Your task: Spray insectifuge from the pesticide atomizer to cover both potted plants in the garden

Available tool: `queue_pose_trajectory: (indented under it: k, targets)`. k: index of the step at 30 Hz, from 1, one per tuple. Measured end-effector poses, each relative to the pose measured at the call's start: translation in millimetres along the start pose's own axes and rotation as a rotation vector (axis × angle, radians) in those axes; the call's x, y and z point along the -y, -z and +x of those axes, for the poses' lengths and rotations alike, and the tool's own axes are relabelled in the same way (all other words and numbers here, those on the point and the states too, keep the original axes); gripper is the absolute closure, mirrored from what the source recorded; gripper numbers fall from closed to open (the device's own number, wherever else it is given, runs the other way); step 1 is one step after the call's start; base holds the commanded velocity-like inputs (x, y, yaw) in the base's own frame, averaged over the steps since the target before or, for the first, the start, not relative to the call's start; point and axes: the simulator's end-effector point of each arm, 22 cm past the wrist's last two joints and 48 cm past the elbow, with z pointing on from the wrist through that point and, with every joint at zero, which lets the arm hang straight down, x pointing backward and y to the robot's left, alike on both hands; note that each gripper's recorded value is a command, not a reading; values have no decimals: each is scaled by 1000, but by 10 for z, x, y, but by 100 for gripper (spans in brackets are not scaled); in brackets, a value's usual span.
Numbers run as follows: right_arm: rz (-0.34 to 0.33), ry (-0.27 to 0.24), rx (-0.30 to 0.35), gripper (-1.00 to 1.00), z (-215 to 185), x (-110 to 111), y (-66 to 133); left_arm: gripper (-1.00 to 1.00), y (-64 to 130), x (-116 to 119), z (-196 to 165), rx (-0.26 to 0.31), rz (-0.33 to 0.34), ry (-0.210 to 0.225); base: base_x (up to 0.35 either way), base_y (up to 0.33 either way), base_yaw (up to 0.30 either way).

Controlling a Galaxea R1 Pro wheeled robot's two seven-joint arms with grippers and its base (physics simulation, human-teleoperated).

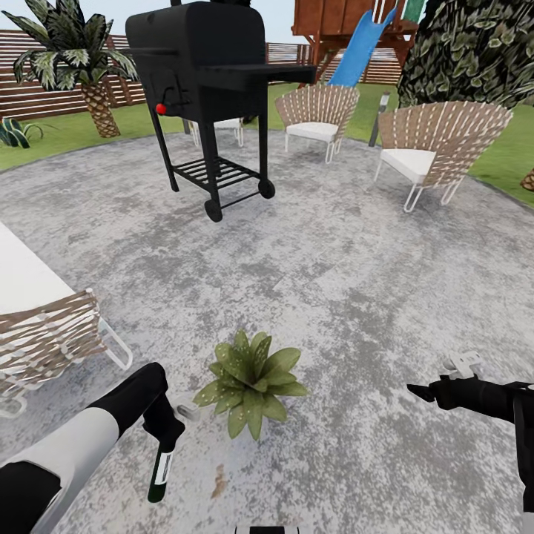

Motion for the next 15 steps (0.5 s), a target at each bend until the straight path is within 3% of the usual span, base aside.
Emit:
queue_pose_trajectory:
  k: [9, 15]
  targets:
    - [0, -1, -6, -100, 20, 4, -23, 100, -30, 7, 0, -4, 5, -1, 0, -4, 129]
    - [0, -2, -12, -100, 43, 5, -48, 100, -62, 5, 5, -9, 8, 0, -24, -177, 180]
